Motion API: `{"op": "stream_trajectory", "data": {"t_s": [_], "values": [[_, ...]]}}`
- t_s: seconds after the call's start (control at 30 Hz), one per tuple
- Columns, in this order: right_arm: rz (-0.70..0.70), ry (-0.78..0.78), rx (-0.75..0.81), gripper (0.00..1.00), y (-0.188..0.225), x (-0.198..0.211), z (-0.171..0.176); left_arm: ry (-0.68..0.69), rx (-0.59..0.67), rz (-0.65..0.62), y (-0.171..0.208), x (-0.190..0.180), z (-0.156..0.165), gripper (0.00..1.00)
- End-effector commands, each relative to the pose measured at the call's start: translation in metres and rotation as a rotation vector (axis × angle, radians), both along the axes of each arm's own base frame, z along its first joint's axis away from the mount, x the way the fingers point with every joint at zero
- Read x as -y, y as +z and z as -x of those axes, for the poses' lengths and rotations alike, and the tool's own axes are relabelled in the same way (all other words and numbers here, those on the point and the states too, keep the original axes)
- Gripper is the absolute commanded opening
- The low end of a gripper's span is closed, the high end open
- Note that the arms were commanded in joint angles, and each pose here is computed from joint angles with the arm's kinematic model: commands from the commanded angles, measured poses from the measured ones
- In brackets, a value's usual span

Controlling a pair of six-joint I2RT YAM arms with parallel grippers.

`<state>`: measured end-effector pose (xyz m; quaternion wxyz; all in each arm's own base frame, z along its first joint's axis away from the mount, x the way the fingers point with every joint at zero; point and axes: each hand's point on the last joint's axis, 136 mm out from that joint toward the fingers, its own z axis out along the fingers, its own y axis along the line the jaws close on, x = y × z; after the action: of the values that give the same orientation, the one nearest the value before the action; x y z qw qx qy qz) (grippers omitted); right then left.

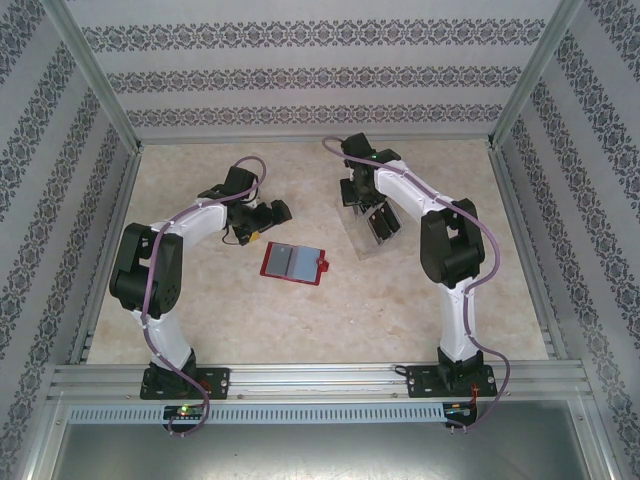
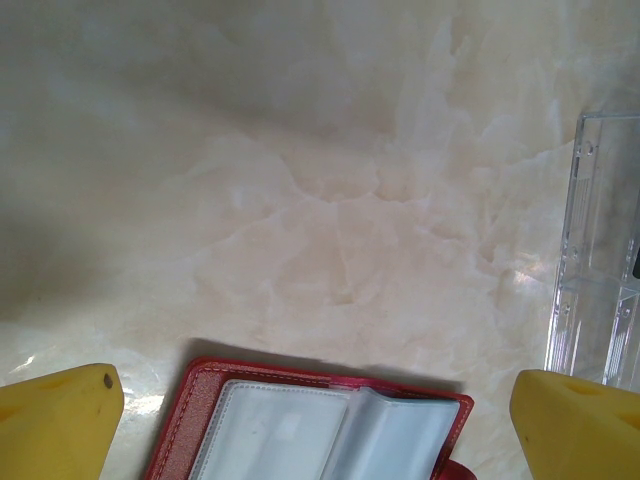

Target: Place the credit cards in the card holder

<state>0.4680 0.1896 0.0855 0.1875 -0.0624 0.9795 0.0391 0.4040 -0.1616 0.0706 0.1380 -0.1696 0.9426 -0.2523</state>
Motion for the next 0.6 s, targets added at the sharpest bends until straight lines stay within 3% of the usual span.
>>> {"op": "stream_trajectory", "data": {"t_s": [0.0, 0.2, 0.57], "values": [[-0.006, -0.001, -0.024, 0.0, -0.003, -0.002, 0.002, -0.006, 0.052, 0.0, 0.019, 0.006, -0.007, 1.0], [-0.066, 0.0, -0.005, 0.0, 0.013, -0.01, 0.0, -0.008, 0.047, -0.005, 0.017, 0.005, -0.005, 1.0], [-0.256, 0.003, 0.113, 0.0, 0.087, -0.036, 0.0, -0.015, 0.03, -0.023, 0.01, 0.003, -0.001, 1.0]]}}
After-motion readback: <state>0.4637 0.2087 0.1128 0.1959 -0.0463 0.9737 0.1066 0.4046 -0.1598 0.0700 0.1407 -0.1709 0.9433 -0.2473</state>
